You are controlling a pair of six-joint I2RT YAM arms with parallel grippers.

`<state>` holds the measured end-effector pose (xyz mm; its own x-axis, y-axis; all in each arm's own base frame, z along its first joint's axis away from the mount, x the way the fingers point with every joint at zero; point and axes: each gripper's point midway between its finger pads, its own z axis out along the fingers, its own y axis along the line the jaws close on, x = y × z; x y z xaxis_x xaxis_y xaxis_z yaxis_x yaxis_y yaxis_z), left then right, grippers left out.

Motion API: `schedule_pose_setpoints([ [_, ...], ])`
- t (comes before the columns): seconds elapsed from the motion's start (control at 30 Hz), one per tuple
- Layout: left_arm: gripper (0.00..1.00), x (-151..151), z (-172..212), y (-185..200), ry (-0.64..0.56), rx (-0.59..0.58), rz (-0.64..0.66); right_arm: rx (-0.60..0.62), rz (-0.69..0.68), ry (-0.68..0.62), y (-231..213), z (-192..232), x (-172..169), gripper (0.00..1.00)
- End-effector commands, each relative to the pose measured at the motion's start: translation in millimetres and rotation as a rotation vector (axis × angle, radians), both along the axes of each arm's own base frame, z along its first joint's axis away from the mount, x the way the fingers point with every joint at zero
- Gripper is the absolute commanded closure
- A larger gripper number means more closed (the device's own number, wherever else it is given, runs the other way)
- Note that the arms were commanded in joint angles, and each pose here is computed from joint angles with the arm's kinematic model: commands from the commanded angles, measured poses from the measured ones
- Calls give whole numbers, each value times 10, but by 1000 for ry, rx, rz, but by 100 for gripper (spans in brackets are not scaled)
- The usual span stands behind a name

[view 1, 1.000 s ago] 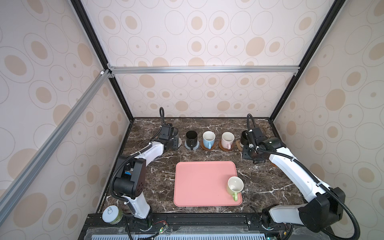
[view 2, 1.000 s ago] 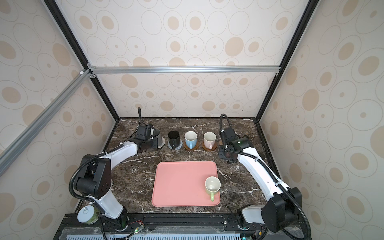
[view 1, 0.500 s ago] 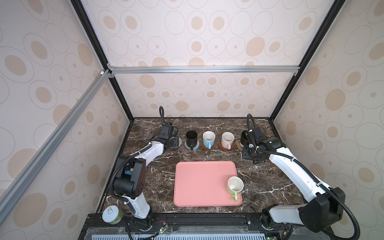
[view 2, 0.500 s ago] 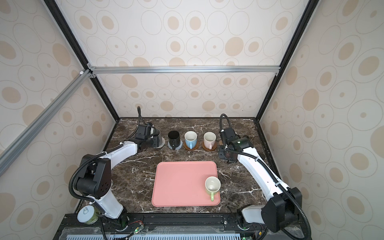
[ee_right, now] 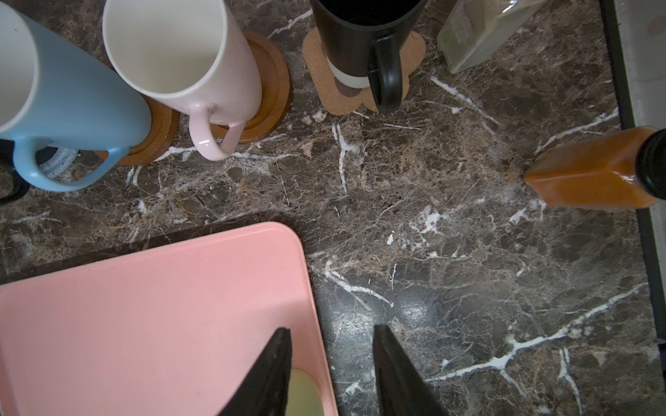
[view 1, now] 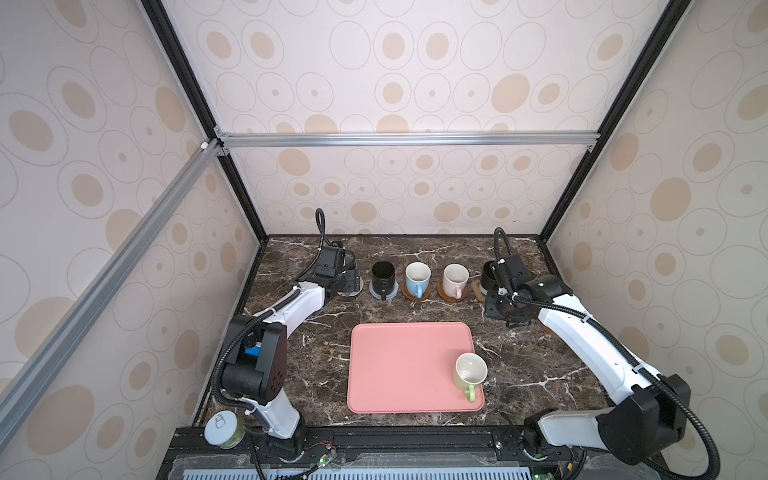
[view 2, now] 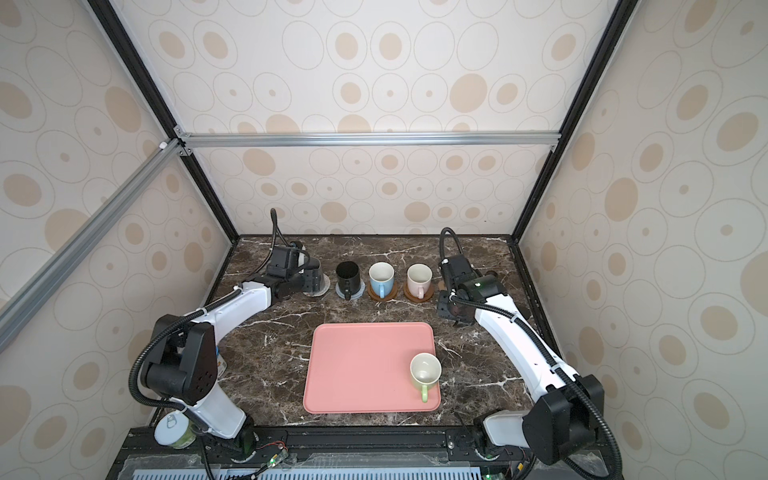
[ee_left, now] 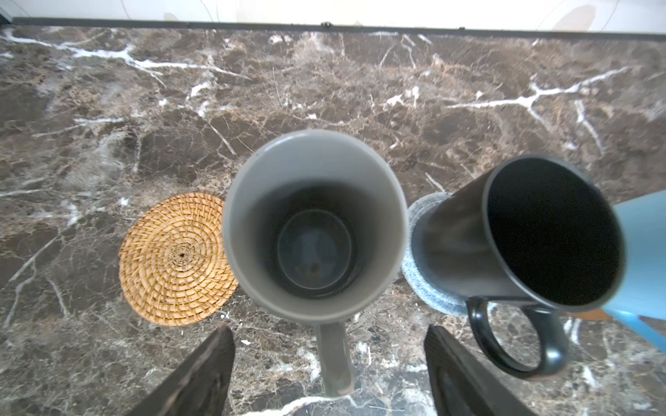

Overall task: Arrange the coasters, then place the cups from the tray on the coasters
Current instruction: 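Lower the grey mug onto the patterned coaster beside the woven coaster, then open the left gripper and move it back over the pink tray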

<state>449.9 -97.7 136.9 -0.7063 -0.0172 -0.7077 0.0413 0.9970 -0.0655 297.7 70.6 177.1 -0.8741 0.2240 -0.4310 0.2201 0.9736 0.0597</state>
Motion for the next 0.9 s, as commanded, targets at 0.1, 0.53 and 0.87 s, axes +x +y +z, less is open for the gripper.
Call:
schedule_pose_setpoints([
  [0.1, 14, -39, 334, 17, -29, -18, -7, -18, -17, -5, -72, 29, -32, 59],
  [0.53, 21, -292, 434, -24, 4, -6, -94, -21, -8, -3, -82, 30, -6, 59],
  [0.87, 21, -333, 341, 13, 55, 51, -116, -14, -11, -6, -89, 24, 2, 59],
])
